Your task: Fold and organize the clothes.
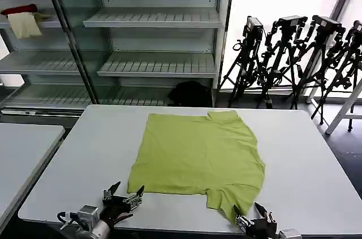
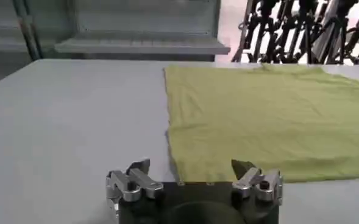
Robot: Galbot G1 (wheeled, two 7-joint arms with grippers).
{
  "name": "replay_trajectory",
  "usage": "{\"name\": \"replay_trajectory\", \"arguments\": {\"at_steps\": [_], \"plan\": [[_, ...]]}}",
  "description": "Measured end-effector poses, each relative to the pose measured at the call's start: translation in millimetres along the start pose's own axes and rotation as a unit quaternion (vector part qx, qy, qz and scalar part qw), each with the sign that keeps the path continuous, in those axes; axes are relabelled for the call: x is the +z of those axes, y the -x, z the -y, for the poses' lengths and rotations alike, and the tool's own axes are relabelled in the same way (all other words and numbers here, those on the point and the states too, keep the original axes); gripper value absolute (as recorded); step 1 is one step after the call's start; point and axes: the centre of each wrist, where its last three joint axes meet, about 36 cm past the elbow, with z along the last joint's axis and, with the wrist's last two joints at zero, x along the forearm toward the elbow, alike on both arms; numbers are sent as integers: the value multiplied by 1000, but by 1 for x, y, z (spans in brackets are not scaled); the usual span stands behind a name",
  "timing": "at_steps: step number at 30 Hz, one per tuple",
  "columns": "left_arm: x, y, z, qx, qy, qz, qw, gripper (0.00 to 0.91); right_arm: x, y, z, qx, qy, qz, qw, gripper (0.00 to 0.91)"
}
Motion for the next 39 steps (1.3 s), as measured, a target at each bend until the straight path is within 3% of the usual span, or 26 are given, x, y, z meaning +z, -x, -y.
{"name": "replay_trajectory", "arguments": {"at_steps": [23,39], "plan": [[-1,2,3,20,12,1,1000,0,-12,7,2,10,16,27,999,0],[-32,16,-3,25,-19,58,998,0,-46,44,13,15,29,99,995,0]]}}
